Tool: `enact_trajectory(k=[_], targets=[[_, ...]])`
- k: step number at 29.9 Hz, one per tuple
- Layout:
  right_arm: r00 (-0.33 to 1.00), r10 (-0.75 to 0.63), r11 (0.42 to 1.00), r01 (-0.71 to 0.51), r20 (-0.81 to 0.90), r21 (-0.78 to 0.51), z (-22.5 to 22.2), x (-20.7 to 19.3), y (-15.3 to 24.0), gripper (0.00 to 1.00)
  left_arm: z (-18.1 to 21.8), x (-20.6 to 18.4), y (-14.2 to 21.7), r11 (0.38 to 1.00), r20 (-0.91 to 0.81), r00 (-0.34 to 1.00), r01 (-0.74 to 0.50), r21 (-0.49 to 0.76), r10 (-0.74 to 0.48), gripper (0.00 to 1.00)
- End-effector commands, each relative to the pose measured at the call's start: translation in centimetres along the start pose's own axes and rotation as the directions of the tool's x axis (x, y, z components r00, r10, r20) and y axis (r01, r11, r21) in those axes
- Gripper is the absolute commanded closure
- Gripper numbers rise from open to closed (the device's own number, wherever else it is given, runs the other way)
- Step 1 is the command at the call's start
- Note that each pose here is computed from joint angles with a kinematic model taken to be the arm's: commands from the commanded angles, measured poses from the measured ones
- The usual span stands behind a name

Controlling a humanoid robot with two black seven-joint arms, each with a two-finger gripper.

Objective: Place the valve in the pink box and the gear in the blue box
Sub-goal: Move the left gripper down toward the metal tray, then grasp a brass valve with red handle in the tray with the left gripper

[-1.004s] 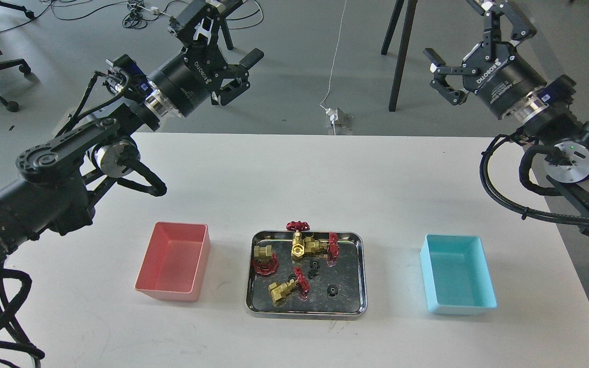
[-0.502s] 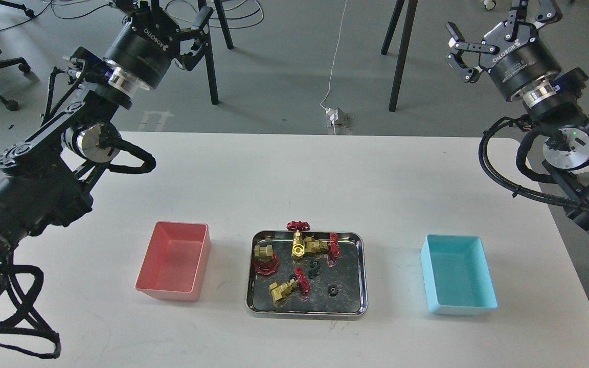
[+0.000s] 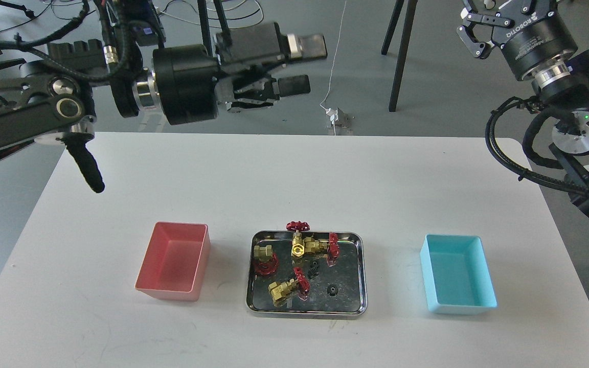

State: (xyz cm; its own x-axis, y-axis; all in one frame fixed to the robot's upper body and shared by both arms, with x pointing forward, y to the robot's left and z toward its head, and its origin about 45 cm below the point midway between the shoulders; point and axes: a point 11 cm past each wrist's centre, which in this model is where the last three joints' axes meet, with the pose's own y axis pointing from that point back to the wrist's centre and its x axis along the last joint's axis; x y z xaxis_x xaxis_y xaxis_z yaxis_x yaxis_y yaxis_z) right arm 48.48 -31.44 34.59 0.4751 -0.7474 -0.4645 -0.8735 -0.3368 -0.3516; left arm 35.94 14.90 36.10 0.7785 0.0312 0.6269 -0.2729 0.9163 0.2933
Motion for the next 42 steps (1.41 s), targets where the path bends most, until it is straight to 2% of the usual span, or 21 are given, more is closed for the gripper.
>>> enact_trajectory(k=[1,5,7,8,14,18,25,27,31,40,42], targets=[[1.000,0.021,1.000,-0.021,-0.002,-0.006,0.3,0.5,0.4,0.01,-4.1,-3.8,0.0,0.966,0.347,0.919,0.109,0.234,-0.187,0.08],[0.999,0.050,0.999,-0.051,-0.014,-0.004,0.2,0.7,0.2,0.01,-8.0,-8.0,-0.8,0.944,0.555,0.776,0.153,0.294,-0.299,0.08],[0.997,0.073,0.997,-0.073,-0.027,0.003,-0.2,0.8,-0.1,0.01,-10.2,-10.3,-0.8,0.898,0.542,0.728,0.251,0.361,-0.421,0.08],[0.996,0.084,0.996,-0.084,-0.035,0.007,-0.4,0.7,-0.4,0.01,-10.9,-11.2,-0.8,0.887,0.531,0.721,0.272,0.372,-0.444,0.08],[0.974,0.211,0.977,-0.213,-0.089,-0.017,-1.4,1.9,-1.8,0.01,-15.2,-14.7,-1.8,0.866,0.508,0.712,0.305,0.397,-0.484,0.08],[0.973,0.216,0.974,-0.221,-0.084,-0.053,-0.7,1.8,-2.0,0.01,-17.7,-16.6,-1.6,0.859,0.494,0.718,0.299,0.415,-0.489,0.08],[0.971,0.224,0.971,-0.230,-0.083,-0.062,-0.3,2.1,-1.6,0.01,-19.6,-18.1,-1.2,0.852,0.482,0.723,0.293,0.434,-0.494,0.10],[0.970,0.226,0.971,-0.232,-0.084,-0.063,-0.2,2.2,-1.4,0.01,-19.9,-18.5,-1.2,0.850,0.480,0.724,0.293,0.437,-0.496,0.14],[0.970,0.231,0.969,-0.237,-0.082,-0.072,0.2,2.5,-1.1,0.01,-19.9,-18.8,-2.2,0.853,0.494,0.712,0.301,0.427,-0.499,0.31],[0.967,0.244,0.964,-0.250,-0.078,-0.084,0.9,3.0,-0.3,0.01,-19.8,-18.7,-2.2,0.853,0.498,0.710,0.299,0.427,-0.498,0.53],[0.966,0.247,0.963,-0.254,-0.078,-0.087,1.0,3.1,-0.2,0.01,-19.9,-18.7,-2.1,0.852,0.497,0.708,0.301,0.429,-0.501,0.63]])
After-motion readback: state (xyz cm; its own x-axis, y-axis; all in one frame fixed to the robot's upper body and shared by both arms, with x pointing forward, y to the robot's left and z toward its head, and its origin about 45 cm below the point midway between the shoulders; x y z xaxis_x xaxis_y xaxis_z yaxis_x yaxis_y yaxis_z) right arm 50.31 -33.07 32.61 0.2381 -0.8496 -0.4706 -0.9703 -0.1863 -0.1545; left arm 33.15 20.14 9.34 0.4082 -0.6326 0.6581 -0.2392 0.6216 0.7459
